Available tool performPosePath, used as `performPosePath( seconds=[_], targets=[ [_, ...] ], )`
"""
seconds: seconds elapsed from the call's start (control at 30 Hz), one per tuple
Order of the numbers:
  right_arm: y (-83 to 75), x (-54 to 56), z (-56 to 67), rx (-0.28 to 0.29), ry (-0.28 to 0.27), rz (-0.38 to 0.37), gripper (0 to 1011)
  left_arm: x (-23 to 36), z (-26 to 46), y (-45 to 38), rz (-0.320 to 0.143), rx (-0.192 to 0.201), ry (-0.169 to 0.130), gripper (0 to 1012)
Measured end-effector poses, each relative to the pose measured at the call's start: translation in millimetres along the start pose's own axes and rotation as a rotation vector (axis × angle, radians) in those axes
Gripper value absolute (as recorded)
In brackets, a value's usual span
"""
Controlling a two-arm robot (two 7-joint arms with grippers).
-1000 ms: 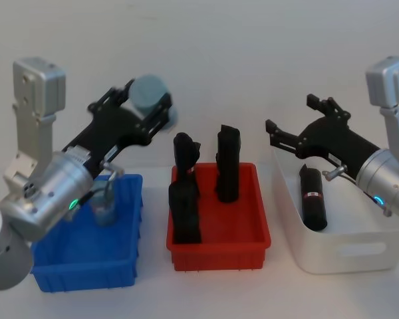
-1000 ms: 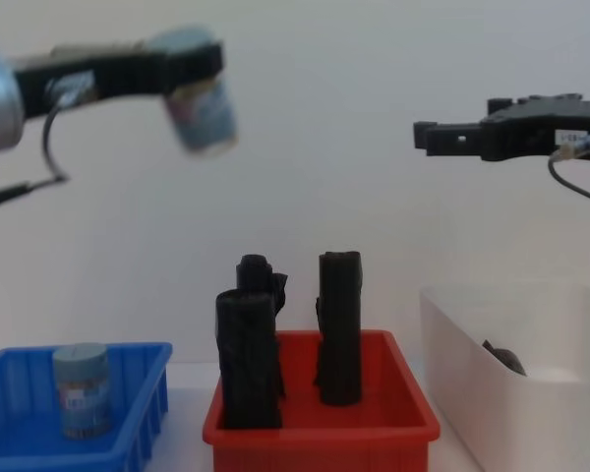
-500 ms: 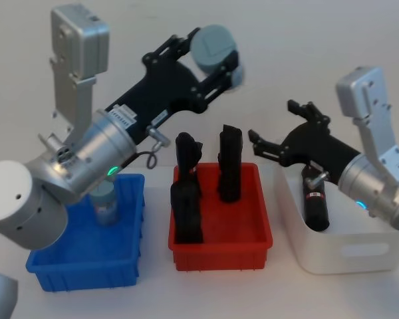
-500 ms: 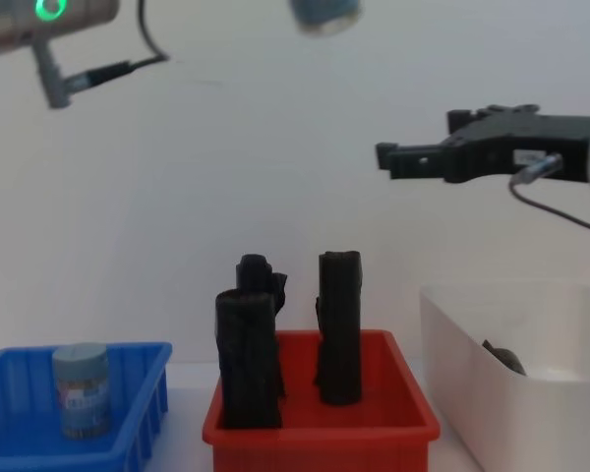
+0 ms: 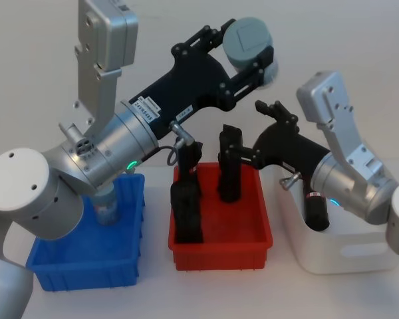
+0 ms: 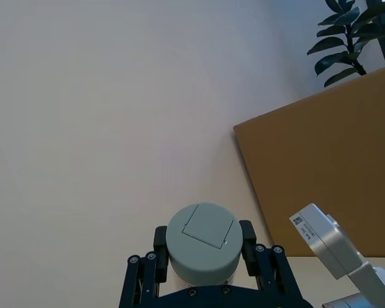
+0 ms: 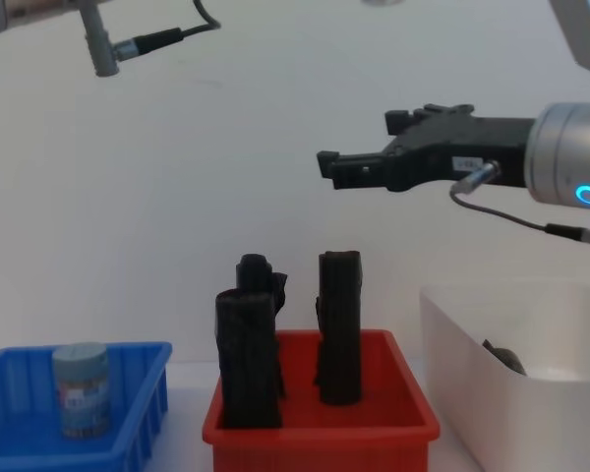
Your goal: Pick the cotton swabs from the blue box and place them into the white box.
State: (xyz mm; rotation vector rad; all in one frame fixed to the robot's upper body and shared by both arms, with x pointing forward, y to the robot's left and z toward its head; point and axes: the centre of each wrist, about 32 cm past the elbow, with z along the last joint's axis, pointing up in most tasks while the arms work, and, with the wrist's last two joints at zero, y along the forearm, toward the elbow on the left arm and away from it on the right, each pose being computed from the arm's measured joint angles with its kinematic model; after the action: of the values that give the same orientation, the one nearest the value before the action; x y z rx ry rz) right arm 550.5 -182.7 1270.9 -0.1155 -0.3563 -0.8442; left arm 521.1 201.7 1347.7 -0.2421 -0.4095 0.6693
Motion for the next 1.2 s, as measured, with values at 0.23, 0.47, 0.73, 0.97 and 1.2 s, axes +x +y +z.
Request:
performPosePath(
  seconds=[0.23,0.47,0.73,0.97,1.2],
  targets=[
    [4.3,-2.1,2.2,0.007,-0.012,0.008,1001,-0.5,0.0,1.7,-0.004,0.008,0.0,669],
    [4.1,-2.2,4.1,0.013,-0.018,0.009,1001,0.3,-1.5,6.7,0.004,0.022,0.004,669],
    [0.8,-0.5,7.6,0.039,-0.029,0.009,1001,1.8,-5.2,12.2,0.021,0.041,0.012,669],
    [-3.2,2.4,12.5,0.091,-0.056,0.013,1001,3.6,-12.3,14.5,0.029,0.058,0.033,669],
    [-7.1,5.8,19.7,0.151,-0.089,0.018,1001,4.7,-17.0,15.0,0.031,0.071,0.046,669]
  ],
)
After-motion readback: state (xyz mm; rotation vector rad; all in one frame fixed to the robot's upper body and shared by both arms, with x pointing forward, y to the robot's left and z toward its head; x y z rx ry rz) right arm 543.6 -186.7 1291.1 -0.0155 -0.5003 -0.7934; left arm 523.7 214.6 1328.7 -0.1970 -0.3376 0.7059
